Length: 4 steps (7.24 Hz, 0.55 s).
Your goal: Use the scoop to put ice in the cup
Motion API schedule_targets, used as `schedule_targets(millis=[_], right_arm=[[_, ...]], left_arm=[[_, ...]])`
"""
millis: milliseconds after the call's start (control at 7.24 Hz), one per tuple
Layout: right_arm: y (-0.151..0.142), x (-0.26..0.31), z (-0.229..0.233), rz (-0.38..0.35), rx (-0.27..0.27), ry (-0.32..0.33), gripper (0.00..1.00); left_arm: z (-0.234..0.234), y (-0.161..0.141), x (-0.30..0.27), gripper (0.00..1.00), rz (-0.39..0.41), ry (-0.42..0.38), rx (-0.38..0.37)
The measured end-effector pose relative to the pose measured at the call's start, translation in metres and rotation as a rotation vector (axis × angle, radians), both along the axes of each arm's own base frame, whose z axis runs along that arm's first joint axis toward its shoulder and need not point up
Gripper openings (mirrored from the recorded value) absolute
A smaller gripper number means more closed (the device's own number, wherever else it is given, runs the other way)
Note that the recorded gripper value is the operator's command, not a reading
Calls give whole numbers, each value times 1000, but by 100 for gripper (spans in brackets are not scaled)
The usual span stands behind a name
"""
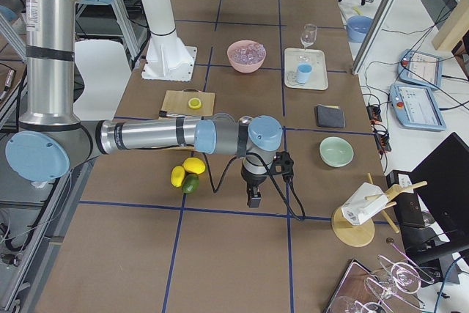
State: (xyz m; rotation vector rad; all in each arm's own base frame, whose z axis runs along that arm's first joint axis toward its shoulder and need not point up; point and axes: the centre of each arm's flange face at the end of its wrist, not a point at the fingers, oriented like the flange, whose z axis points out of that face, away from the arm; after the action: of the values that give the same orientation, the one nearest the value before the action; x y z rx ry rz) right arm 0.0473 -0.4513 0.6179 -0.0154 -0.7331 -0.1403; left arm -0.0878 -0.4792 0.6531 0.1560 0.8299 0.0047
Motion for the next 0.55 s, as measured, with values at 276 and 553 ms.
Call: schedule_targets(millis=[276,553], right_arm=[[0,0,-1,0,1,0,100],[0,0,-1,0,2,0,100]], left_arm=[[-2,4,-1,100,-4,9,-1],[-15,0,-2,100,-4,-27,-15]])
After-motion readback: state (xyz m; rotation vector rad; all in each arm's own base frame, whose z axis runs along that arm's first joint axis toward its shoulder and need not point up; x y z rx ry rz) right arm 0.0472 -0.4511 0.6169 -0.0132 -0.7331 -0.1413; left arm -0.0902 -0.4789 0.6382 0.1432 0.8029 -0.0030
